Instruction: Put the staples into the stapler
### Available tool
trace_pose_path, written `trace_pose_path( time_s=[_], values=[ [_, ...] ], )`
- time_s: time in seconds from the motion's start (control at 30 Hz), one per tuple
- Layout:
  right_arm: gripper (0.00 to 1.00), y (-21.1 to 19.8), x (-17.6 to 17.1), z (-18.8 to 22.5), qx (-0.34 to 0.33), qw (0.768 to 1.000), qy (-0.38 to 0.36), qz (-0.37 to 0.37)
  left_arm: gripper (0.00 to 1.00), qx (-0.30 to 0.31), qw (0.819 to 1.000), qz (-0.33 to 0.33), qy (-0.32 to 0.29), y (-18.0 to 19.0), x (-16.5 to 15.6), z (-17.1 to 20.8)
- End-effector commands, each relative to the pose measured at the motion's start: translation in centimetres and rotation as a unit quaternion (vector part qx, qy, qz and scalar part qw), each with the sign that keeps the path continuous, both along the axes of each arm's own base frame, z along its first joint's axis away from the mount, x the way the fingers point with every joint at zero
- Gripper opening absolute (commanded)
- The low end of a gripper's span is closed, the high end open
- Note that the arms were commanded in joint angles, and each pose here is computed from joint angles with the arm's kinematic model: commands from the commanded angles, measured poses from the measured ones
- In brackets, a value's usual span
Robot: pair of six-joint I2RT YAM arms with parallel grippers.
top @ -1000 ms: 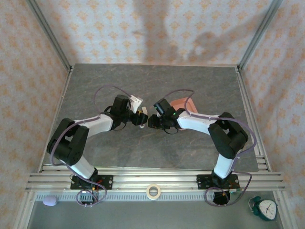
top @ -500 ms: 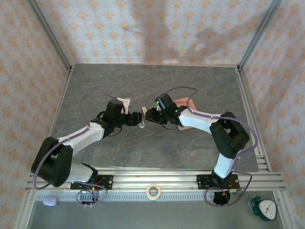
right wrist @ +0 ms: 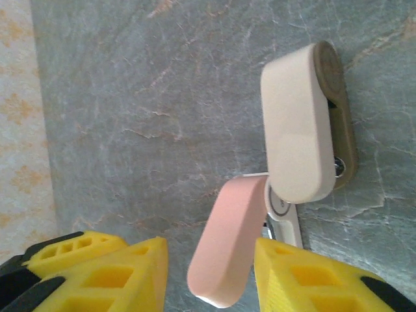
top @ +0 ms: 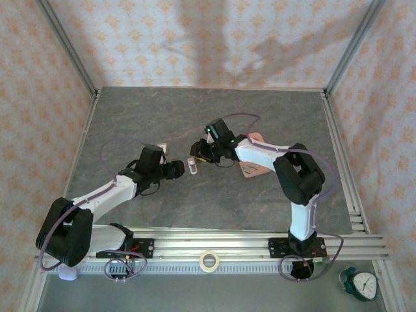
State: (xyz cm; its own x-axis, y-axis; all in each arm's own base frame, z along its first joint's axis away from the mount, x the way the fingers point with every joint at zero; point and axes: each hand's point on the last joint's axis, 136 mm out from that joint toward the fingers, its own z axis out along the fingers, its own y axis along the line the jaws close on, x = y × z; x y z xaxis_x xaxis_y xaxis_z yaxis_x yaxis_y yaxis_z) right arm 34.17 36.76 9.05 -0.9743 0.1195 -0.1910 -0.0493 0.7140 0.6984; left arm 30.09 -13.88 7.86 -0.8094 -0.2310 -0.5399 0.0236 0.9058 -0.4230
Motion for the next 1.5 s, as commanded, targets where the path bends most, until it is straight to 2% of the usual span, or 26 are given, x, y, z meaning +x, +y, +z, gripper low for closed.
trace_pose_path(
  time_s=[0.0,0.77,0.97,1.3,1.37,1.47],
  values=[
    [0.40,0.2,-0.9,-1.2,-0.028,0.999,0.013,0.021,0.68,0.015,1.000,0.018,0.006,1.0,-0.2,-0.4],
    [0.29,-2.2,-3.7,-6.7,-0.134,0.989,0.052,0.038,0.69,0.017,1.000,0.010,0.010,0.7,0.0,-0.4],
    [0.23,-3.9,-5.1,-9.7,-0.182,0.980,0.073,0.035,0.69,0.016,1.000,0.010,0.011,0.7,0.1,-0.4],
    [0.20,-6.4,-6.6,-12.5,-0.245,0.964,0.094,0.040,0.69,0.017,1.000,0.011,0.011,0.7,0.2,-0.5],
    [0.19,-6.4,-6.6,-12.6,-0.246,0.964,0.093,0.041,0.69,0.016,1.000,0.011,0.012,0.7,0.2,-0.5],
    [0.20,-5.5,-5.2,-10.6,-0.233,0.970,0.063,0.037,0.69,0.015,1.000,0.012,0.010,0.7,0.2,-0.4]
  ],
)
